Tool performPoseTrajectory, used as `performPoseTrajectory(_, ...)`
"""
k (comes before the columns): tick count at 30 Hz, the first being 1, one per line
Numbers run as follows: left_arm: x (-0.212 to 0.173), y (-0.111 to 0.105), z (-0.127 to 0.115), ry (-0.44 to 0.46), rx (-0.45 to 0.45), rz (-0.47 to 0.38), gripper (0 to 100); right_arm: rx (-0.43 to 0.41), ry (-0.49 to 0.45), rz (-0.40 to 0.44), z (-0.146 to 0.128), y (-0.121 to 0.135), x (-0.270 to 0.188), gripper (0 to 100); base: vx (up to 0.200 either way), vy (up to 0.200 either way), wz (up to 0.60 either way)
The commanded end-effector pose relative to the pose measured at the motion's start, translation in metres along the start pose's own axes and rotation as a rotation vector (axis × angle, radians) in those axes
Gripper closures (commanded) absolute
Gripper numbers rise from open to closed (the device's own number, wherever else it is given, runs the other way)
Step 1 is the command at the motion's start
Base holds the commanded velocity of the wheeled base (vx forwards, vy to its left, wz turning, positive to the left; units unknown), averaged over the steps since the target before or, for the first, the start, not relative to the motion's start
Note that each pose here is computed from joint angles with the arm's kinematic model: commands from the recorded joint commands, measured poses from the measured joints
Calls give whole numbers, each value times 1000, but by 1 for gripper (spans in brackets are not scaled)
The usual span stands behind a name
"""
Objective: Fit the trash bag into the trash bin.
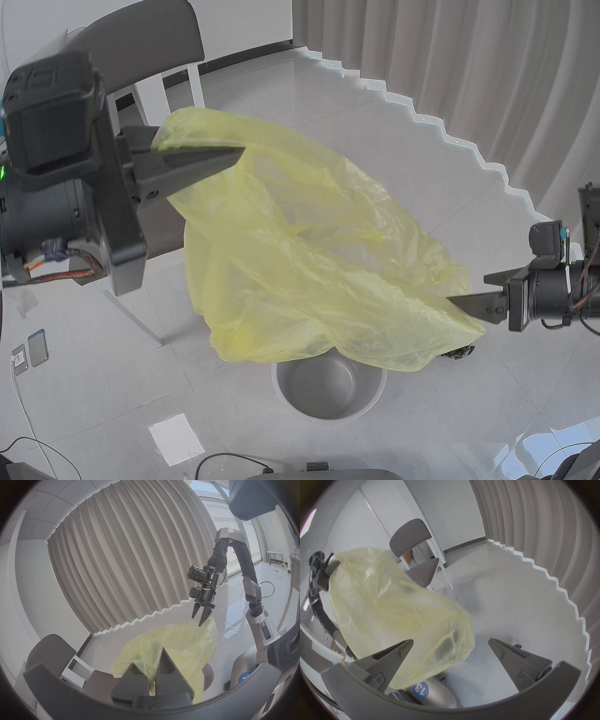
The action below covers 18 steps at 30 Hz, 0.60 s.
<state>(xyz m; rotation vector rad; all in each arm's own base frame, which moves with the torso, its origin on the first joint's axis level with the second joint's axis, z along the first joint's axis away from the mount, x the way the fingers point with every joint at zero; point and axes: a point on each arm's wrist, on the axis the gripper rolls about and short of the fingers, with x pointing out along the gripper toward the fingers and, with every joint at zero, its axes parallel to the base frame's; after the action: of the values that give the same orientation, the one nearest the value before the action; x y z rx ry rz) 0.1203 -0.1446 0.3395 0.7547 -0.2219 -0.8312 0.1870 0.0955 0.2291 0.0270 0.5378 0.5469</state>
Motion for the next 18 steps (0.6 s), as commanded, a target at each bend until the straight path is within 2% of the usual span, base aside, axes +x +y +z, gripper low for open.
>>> performPoseTrajectory(1, 1, 1, 2, -10, -1, 6, 100, -11, 14, 16, -15, 4, -11, 0, 0, 0, 0)
performPoseTrajectory(9, -2, 6, 8, -36, -2, 20, 100, -9, 67, 29, -15, 5, 14, 0, 0, 0, 0)
performPoseTrajectory(18, -4, 9, 15, -67, -5, 28, 100, -16, 51, 32, -13, 7, 50, 0, 0, 0, 0)
